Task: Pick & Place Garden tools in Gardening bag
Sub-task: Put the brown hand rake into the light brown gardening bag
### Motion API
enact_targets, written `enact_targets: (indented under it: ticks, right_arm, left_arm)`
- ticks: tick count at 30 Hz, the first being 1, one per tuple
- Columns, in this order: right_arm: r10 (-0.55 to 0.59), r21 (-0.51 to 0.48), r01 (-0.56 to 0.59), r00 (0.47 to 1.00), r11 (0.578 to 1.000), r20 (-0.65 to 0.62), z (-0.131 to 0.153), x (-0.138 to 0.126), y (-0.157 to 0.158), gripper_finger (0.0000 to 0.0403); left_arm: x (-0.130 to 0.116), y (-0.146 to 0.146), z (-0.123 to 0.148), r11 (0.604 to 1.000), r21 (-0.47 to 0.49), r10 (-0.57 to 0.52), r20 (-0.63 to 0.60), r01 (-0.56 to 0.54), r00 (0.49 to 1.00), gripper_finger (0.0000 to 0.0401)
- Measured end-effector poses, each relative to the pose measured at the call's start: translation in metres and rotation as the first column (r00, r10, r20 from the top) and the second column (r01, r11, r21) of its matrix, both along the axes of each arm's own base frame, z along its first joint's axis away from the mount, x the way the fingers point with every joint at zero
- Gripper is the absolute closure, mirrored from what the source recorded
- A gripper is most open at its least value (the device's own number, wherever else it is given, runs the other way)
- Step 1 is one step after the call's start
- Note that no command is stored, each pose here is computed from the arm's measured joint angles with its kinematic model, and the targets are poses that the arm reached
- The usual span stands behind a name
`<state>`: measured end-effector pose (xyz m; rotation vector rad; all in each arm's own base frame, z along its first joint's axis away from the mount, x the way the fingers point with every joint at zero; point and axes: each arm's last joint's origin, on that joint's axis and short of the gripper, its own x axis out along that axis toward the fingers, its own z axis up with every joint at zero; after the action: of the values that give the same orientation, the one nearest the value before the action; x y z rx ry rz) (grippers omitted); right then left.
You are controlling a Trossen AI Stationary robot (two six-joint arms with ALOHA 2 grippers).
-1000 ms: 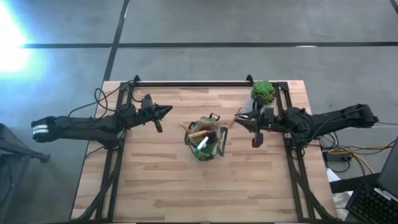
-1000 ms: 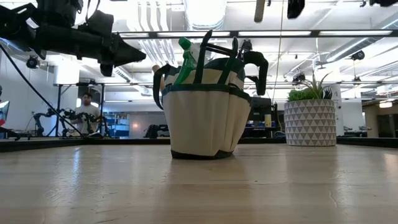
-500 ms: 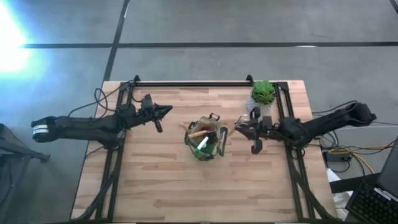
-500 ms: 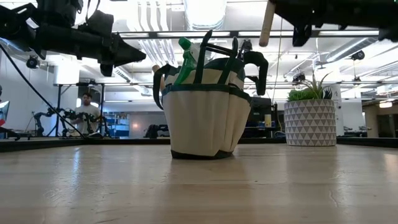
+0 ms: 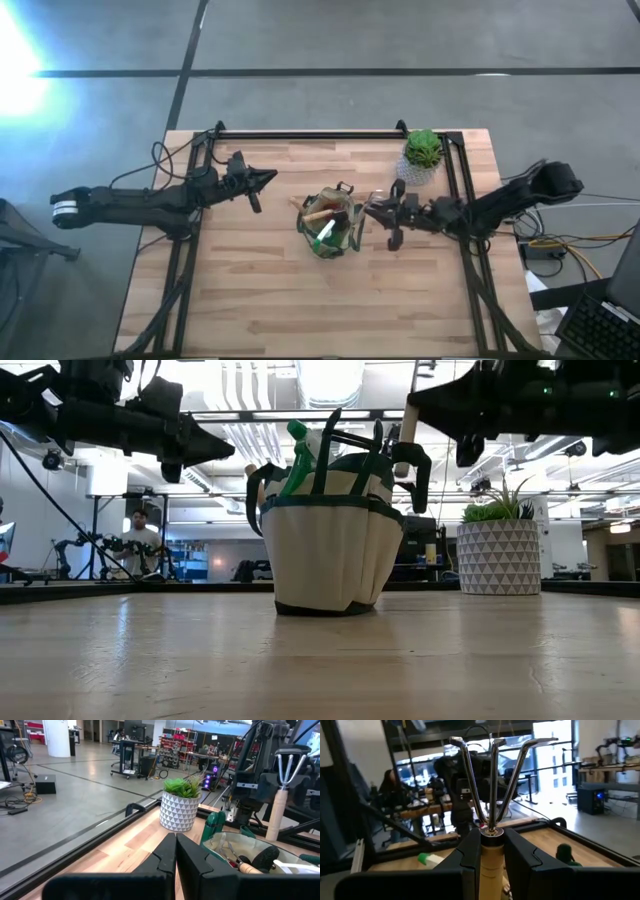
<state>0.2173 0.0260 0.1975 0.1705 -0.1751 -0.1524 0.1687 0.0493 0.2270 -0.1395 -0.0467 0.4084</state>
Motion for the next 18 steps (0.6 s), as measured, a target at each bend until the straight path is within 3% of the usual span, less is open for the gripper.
enact_targets:
  ticks: [5, 11, 18]
  right_arm:
    - [-0.059, 0.028, 0.059, 0.998, 0.998, 0.000, -0.013, 0.003, 0.001, 0.0357]
    - [-0.051, 0.044, 0.052, 0.998, 0.998, -0.031, -0.025, 0.009, 0.004, 0.0357]
    - [-0.100, 0.013, 0.100, 0.994, 0.995, -0.041, -0.034, 0.013, 0.003, 0.0357]
  left_arm:
    - [0.000, 0.000, 0.000, 1.000, 0.000, -0.001, -0.001, 0.001, 1.000, 0.0387]
    - [0.000, 0.000, 0.000, 1.000, 0.000, -0.001, -0.001, 0.001, 1.000, 0.0387]
    - [0.000, 0.000, 0.000, 1.000, 0.000, 0.000, -0.001, 0.000, 1.000, 0.0387]
